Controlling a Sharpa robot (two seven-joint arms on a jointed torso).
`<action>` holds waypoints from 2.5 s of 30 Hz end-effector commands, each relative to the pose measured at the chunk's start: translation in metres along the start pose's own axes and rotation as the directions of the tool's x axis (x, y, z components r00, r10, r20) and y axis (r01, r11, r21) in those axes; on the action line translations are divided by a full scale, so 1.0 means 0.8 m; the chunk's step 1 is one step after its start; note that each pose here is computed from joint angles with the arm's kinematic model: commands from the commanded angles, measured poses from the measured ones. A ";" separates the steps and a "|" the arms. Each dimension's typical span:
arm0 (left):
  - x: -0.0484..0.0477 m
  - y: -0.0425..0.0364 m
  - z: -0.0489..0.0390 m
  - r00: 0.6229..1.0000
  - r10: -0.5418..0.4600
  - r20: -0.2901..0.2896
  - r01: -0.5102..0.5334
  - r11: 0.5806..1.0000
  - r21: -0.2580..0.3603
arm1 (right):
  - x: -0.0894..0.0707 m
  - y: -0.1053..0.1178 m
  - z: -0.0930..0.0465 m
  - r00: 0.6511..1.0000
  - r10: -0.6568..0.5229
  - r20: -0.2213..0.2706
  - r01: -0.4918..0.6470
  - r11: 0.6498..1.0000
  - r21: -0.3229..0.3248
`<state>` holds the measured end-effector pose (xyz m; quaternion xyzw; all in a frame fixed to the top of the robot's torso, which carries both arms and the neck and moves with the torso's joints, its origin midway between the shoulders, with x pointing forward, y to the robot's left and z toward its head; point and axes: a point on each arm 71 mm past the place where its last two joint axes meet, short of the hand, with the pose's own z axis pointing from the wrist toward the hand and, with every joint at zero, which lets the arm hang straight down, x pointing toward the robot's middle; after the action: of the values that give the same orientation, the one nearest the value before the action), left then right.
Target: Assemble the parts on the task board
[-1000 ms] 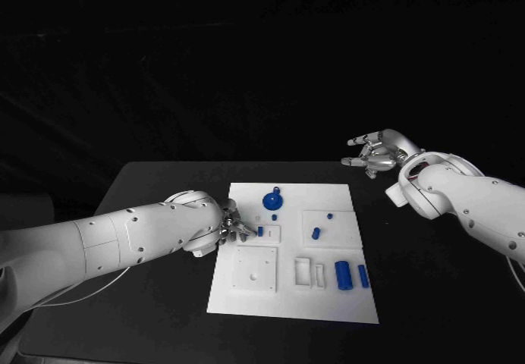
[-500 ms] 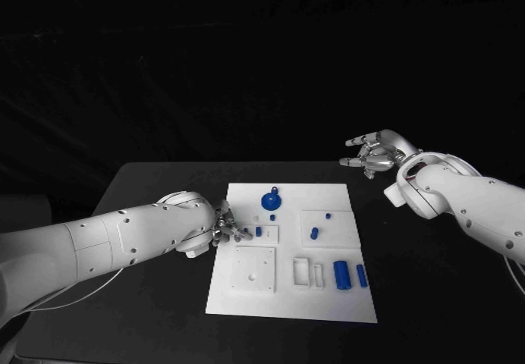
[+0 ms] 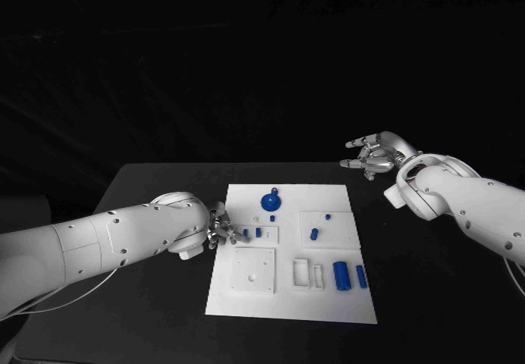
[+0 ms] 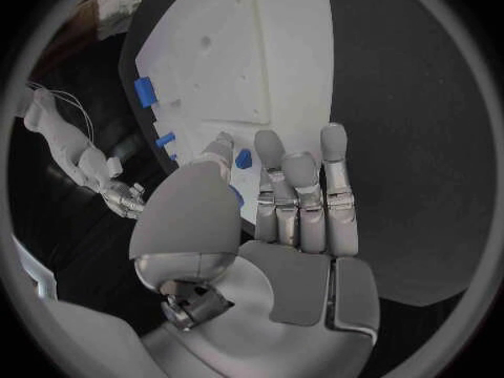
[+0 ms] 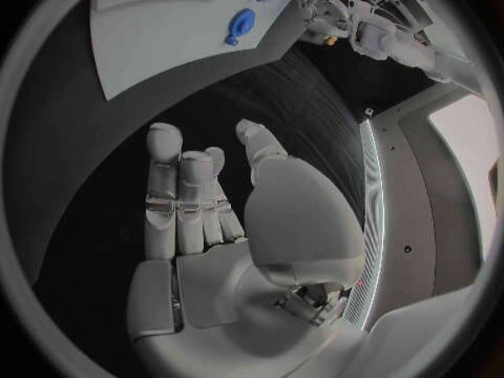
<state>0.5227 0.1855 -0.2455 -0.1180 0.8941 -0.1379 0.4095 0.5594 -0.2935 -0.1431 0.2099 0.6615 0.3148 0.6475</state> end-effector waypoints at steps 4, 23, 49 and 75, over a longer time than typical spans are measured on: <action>-0.008 -0.0073 -0.012 0.995 -0.084 -0.059 0.089 0.992 0.092 | 0.001 0.000 0.000 1.000 0.000 -0.004 0.000 1.000 0.000; -0.072 -0.0771 -0.043 0.910 -0.072 0.408 -0.162 0.844 0.512 | 0.000 -0.001 0.000 1.000 0.006 0.004 -0.006 1.000 -0.005; -0.034 -0.1114 0.003 0.867 0.214 0.450 -0.445 0.741 0.504 | 0.012 0.014 0.002 0.998 0.046 -0.031 -0.047 0.998 -0.039; -0.017 -0.1105 0.024 0.878 0.300 0.374 -0.459 0.749 0.477 | 0.019 0.024 0.002 0.997 0.058 -0.046 -0.061 0.996 -0.059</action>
<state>0.5554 0.1069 -0.2152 0.1632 0.7492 -0.2864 0.5745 0.5576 -0.2717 -0.1410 0.2090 0.6575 0.3513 0.6329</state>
